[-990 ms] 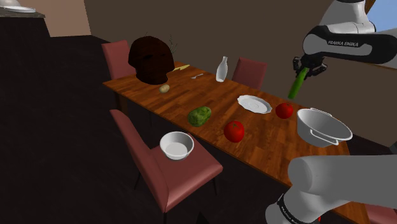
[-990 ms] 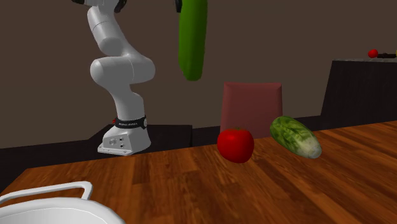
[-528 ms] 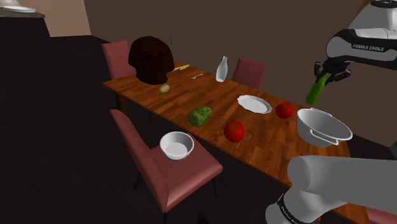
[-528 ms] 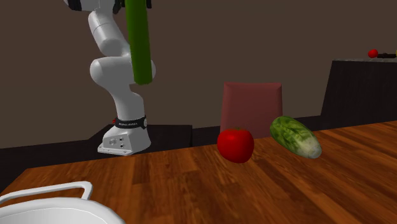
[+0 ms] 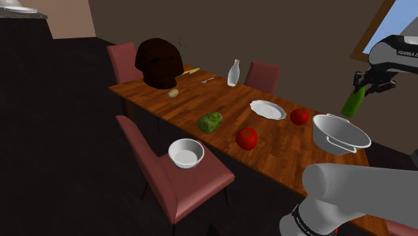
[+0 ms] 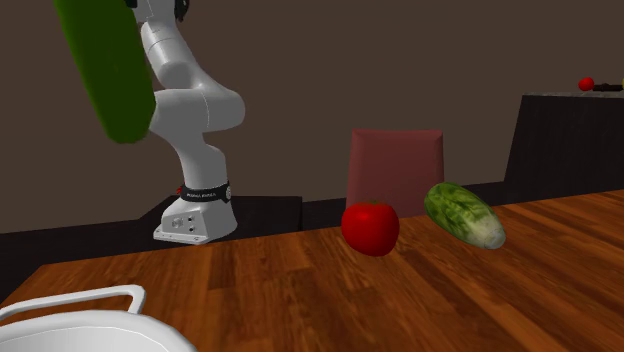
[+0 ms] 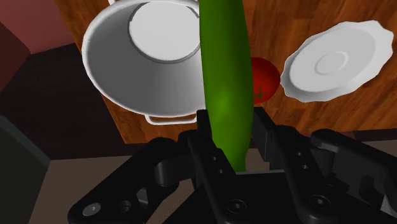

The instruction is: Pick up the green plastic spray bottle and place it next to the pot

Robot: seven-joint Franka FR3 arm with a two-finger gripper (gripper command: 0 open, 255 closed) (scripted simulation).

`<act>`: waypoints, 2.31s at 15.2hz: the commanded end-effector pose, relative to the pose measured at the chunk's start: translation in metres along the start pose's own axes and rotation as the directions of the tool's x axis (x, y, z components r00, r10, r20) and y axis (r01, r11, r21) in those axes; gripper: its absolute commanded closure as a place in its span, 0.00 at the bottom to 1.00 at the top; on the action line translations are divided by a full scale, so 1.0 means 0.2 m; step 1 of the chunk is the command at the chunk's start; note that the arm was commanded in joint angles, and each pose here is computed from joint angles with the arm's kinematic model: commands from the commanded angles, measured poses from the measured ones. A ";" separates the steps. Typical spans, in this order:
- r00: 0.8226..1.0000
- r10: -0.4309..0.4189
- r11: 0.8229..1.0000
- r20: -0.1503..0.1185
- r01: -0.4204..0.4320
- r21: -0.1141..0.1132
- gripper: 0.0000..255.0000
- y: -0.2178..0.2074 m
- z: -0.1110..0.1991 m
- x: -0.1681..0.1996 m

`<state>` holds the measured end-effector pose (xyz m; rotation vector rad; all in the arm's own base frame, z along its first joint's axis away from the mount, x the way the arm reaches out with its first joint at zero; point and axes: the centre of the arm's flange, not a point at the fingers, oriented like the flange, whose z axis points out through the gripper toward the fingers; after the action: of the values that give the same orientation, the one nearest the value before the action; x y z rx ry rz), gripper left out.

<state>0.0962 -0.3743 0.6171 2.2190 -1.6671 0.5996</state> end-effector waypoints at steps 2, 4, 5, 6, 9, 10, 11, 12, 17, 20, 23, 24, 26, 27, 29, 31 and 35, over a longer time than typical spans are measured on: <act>1.000 -0.001 1.000 0.000 0.001 0.000 1.00 0.01 0.07 -0.04; 1.000 -0.001 1.000 0.000 0.001 0.000 1.00 0.01 0.11 -0.06; 1.000 -0.001 1.000 0.000 0.001 0.000 1.00 0.01 0.13 -0.08; 1.000 -0.001 1.000 0.000 0.001 0.000 1.00 0.01 0.16 -0.09; 1.000 -0.001 1.000 0.000 0.001 0.000 1.00 0.02 0.23 -0.13; 1.000 -0.001 1.000 0.000 0.001 0.000 1.00 0.02 0.25 -0.14; 1.000 -0.001 1.000 0.000 0.001 0.000 1.00 0.02 0.27 -0.15; 1.000 -0.001 1.000 0.000 0.001 0.000 1.00 0.02 0.29 -0.17; 1.000 -0.001 1.000 0.000 0.001 0.000 1.00 0.02 0.41 -0.23; 1.000 -0.001 1.000 0.000 0.001 0.000 1.00 0.02 0.48 -0.27; 1.000 -0.001 1.000 0.000 0.001 0.000 1.00 0.02 0.55 -0.31; 1.000 -0.001 1.000 0.000 0.001 0.000 1.00 0.02 0.57 -0.32; 1.000 -0.001 1.000 0.000 0.001 0.000 1.00 0.02 0.62 -0.35; 1.000 -0.001 1.000 0.000 0.001 0.000 1.00 0.02 0.64 -0.36; 1.000 -0.001 1.000 0.000 0.001 0.000 1.00 0.02 0.68 -0.39; 1.000 -0.001 1.000 0.000 0.001 0.000 1.00 0.02 0.73 -0.42; 1.000 -0.001 1.000 0.000 0.001 0.000 1.00 0.02 0.82 -0.47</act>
<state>0.0945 -0.3763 0.4338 2.2165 -1.6628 0.6067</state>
